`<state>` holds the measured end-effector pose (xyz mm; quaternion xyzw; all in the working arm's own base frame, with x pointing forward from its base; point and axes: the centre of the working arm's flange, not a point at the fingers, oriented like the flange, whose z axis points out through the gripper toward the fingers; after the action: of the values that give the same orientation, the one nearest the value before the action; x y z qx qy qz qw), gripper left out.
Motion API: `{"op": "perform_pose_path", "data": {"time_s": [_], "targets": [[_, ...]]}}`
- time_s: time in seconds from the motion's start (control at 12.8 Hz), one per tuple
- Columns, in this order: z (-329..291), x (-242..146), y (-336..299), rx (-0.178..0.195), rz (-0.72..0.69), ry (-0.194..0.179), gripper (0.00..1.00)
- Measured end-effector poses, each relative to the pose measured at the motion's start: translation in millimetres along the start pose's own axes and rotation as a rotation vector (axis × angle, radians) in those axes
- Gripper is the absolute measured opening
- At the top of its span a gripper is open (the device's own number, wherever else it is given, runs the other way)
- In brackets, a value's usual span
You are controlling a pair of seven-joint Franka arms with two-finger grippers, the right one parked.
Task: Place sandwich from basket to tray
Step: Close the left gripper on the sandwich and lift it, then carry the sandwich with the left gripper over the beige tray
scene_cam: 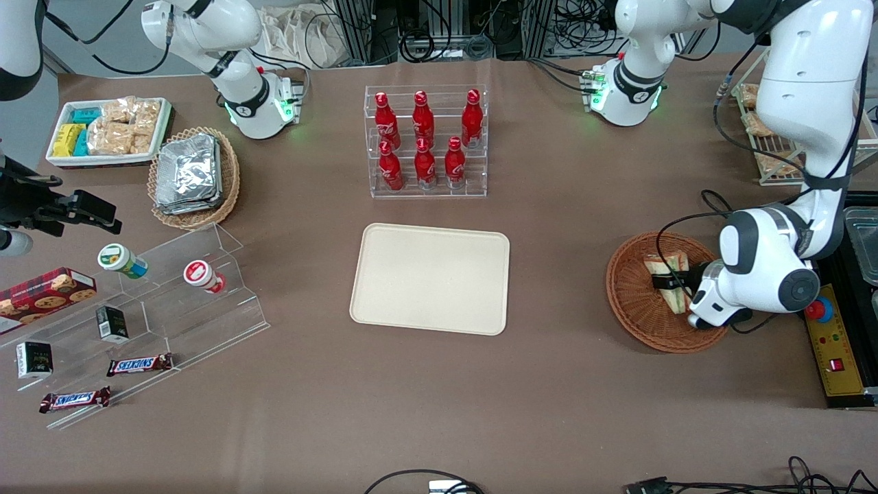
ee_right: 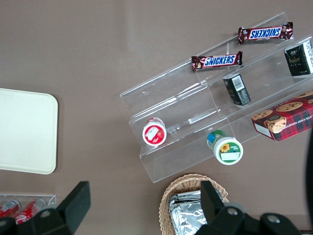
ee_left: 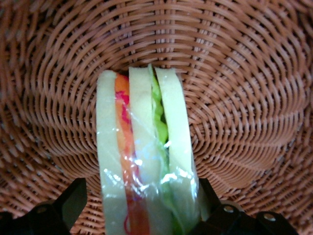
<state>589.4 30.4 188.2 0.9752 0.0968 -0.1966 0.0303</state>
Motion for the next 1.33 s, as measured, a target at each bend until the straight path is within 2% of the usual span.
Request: {"op": "perform_pose_path", "data": {"time_s": [0.08, 0.24, 0.55, 0.71, 0.86, 1.1, 1.33], "targets": [[1, 1, 0, -0.001, -0.007, 0.001, 0.91], [-3, 3, 2, -0.002, -0.011, 0.010, 0.65], [-31, 1, 7, -0.007, -0.006, 0.031, 0.27], [-71, -11, 15, -0.025, -0.004, 0.017, 0.25], [-120, -29, 34, -0.025, 0.027, 0.018, 0.25], [-177, -60, 89, -0.005, 0.096, 0.057, 0.20], [-191, -90, 161, 0.025, 0.175, 0.093, 0.20]]}}
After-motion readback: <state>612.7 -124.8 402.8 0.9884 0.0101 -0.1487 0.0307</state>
